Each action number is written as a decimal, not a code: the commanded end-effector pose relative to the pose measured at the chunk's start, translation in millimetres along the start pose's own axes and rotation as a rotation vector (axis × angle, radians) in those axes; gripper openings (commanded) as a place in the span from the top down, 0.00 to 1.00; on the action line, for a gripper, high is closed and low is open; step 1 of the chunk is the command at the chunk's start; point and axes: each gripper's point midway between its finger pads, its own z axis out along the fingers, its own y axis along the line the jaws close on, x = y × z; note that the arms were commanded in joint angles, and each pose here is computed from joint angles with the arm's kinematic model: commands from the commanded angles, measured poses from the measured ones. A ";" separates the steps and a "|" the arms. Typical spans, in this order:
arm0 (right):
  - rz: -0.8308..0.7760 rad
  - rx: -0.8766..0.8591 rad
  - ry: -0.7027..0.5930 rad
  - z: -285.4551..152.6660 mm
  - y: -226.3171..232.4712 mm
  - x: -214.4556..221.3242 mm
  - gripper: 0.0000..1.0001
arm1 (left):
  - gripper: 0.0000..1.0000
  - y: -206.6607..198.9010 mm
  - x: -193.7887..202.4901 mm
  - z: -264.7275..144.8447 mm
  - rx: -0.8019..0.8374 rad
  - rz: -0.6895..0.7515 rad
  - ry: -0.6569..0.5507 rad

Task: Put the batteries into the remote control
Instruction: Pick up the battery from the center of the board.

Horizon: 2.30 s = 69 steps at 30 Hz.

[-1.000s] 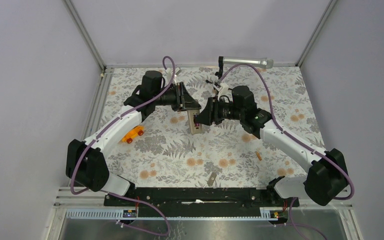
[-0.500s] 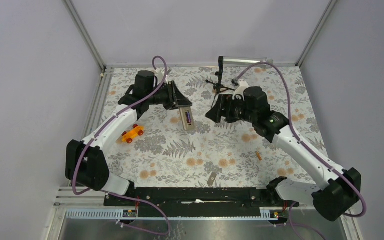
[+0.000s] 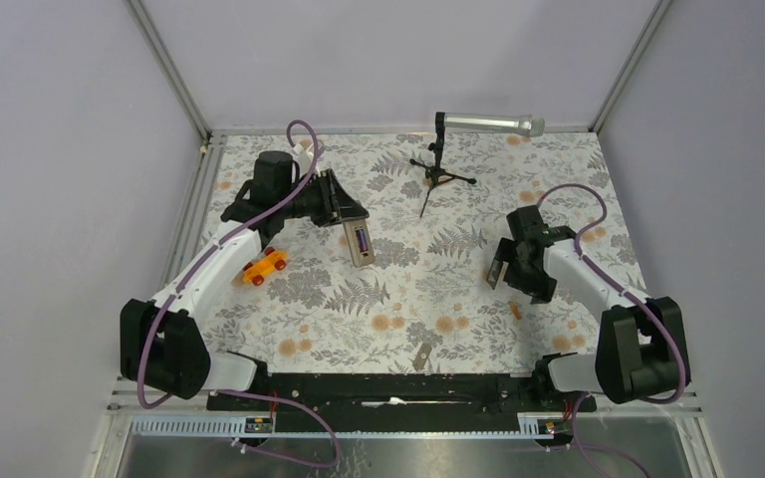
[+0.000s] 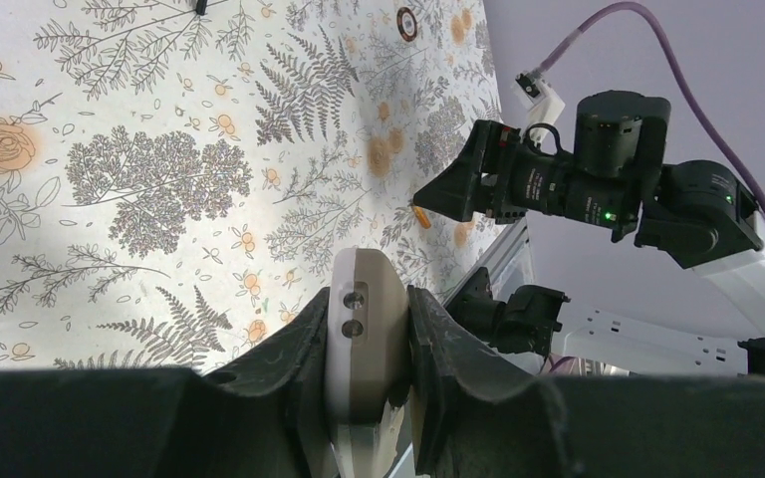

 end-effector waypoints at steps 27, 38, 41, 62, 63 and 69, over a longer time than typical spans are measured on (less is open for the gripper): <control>0.202 -0.027 0.194 39.8 -18.3 40.7 0.54 | 1.00 -21.2 -6.2 -13.8 0.137 0.067 -0.044; 0.226 -0.039 0.192 41.7 -15.7 41.5 0.61 | 1.00 -16.7 -7.0 -9.9 0.131 0.058 -0.037; 0.228 -0.043 0.207 40.8 -15.3 46.8 0.53 | 1.00 -15.0 -7.4 -8.9 0.129 0.053 -0.037; 0.154 0.066 0.202 39.4 -22.8 67.0 0.74 | 1.00 -14.1 -10.4 -4.5 0.137 0.038 -0.036; 0.149 0.068 0.201 39.7 -22.0 67.4 0.77 | 1.00 -14.1 -10.1 -4.8 0.137 0.038 -0.036; 0.110 0.063 0.136 35.2 -16.7 54.4 0.91 | 1.00 -14.4 -8.5 -5.3 0.141 0.039 -0.033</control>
